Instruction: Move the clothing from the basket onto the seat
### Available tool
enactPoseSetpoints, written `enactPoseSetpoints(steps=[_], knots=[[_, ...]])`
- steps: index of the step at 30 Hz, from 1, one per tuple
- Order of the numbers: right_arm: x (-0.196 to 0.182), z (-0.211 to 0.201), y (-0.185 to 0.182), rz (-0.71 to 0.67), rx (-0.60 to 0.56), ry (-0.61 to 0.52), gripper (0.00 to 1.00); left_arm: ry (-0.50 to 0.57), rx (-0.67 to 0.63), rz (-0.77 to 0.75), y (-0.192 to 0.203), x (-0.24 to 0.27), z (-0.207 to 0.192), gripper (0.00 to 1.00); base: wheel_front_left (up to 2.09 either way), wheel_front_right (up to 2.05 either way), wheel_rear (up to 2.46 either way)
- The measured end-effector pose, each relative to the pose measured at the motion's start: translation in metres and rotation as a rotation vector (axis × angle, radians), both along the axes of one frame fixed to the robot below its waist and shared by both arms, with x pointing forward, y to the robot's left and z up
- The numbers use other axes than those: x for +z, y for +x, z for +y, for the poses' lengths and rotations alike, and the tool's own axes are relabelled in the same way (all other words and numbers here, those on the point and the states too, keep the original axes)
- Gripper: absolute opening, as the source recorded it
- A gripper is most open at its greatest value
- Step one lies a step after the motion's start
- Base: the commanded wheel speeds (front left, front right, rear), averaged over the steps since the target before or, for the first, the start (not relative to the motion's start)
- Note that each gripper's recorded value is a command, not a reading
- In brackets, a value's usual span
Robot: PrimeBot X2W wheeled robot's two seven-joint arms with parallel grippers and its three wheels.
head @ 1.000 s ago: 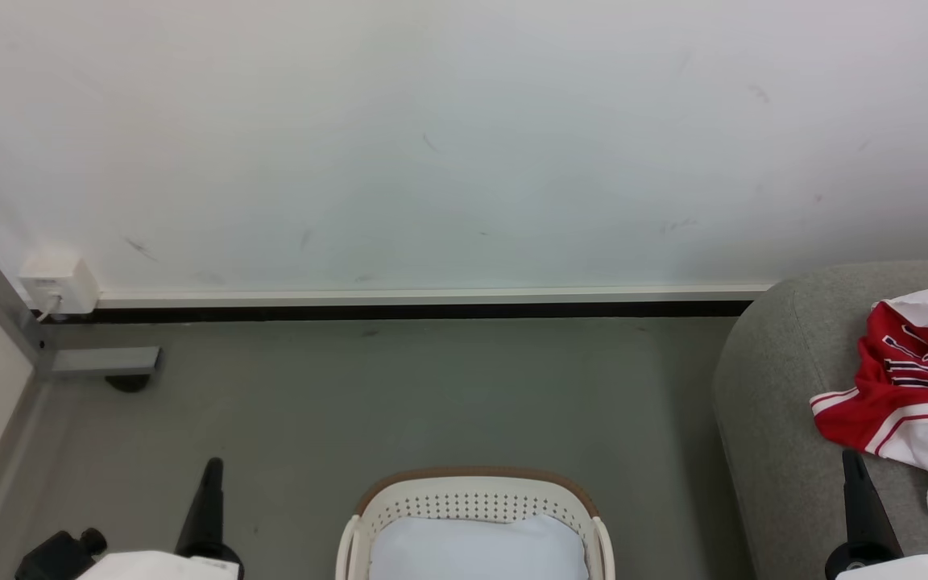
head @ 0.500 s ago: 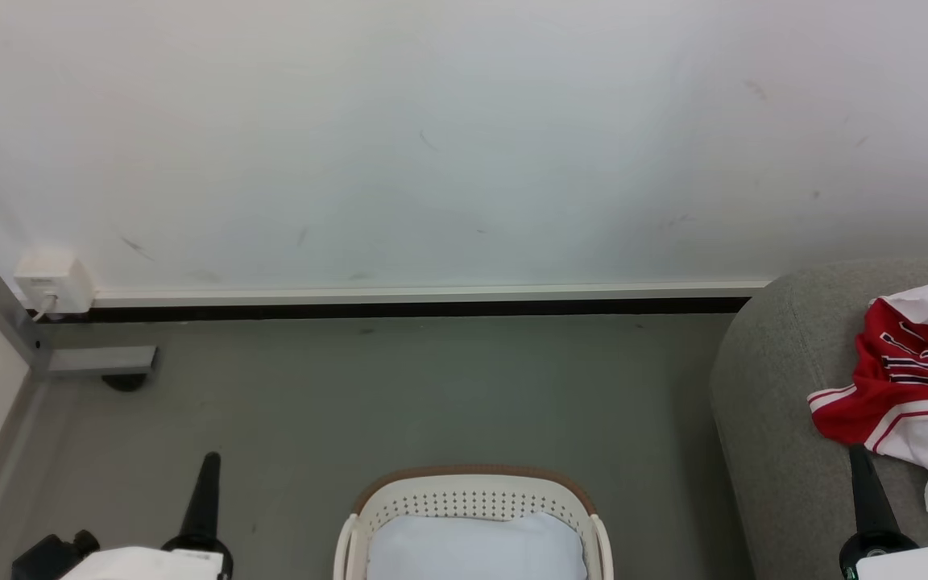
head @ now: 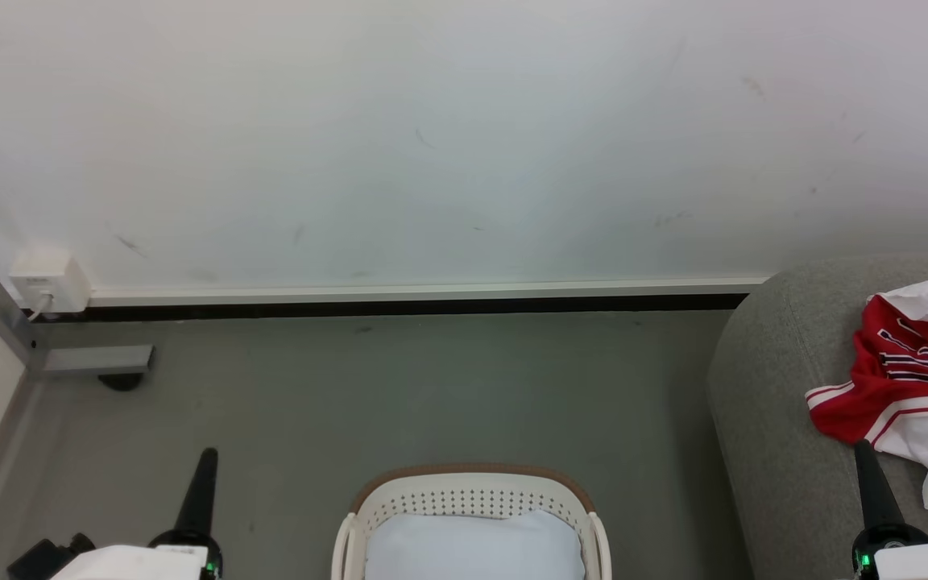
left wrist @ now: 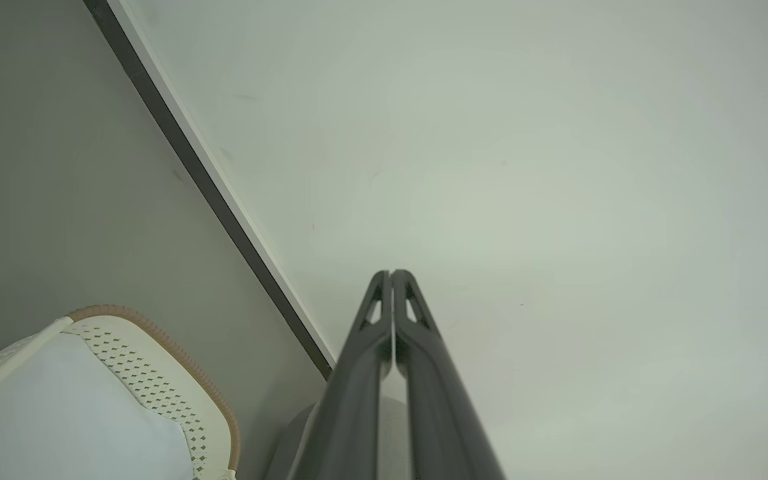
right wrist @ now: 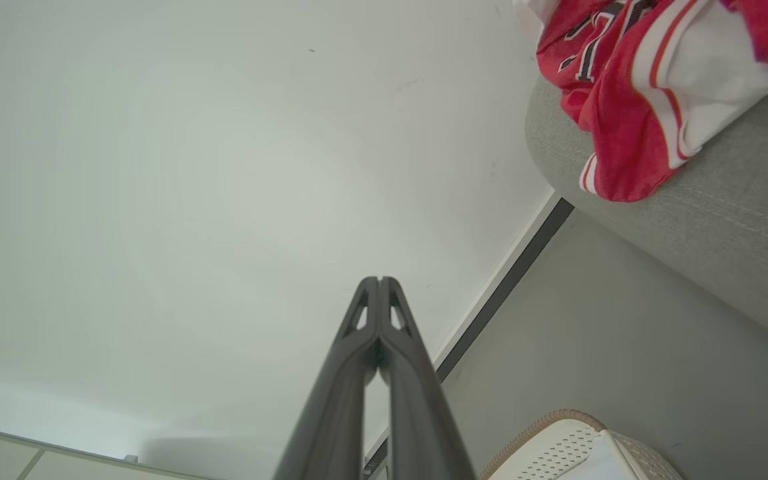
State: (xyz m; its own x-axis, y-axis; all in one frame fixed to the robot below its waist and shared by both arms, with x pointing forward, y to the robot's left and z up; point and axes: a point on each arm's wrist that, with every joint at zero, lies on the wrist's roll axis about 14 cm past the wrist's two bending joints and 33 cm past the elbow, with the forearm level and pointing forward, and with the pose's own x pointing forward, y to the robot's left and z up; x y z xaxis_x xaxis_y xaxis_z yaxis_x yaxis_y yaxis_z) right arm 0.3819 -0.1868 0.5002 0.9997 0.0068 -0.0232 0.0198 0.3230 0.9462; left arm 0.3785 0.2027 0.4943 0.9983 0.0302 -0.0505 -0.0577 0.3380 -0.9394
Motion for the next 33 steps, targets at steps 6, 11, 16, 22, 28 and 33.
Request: enactPoseSetpoints(steps=[6,11,16,22,28,33], knots=[[0.0012,-0.0016,0.0015,-0.001,0.000,0.050,0.00,-0.053,0.001,-0.007,0.0017,0.0019,0.0000,0.00,0.00,0.00,0.00],[0.0013,-0.0034,0.0020,-0.001,-0.003,0.087,0.00,-0.088,-0.004,-0.010,0.0028,0.0026,-0.0009,0.00,0.00,0.00,0.00],[0.0013,-0.0047,0.0023,0.000,-0.004,0.129,0.00,-0.135,-0.005,-0.015,0.0037,0.0036,-0.0012,0.00,0.00,0.00,0.00],[0.0009,-0.0063,0.0025,0.001,-0.006,0.173,0.00,-0.183,-0.007,-0.020,0.0048,0.0047,-0.0016,0.00,0.00,0.00,0.00],[0.0029,-0.0078,0.0042,-0.005,-0.007,0.212,0.00,-0.221,-0.012,-0.024,0.0058,0.0055,-0.0025,0.00,0.00,0.00,0.00],[0.0034,-0.0088,0.0047,-0.007,-0.007,0.247,0.00,-0.261,-0.015,-0.029,0.0067,0.0065,-0.0027,0.00,0.00,0.00,0.00]])
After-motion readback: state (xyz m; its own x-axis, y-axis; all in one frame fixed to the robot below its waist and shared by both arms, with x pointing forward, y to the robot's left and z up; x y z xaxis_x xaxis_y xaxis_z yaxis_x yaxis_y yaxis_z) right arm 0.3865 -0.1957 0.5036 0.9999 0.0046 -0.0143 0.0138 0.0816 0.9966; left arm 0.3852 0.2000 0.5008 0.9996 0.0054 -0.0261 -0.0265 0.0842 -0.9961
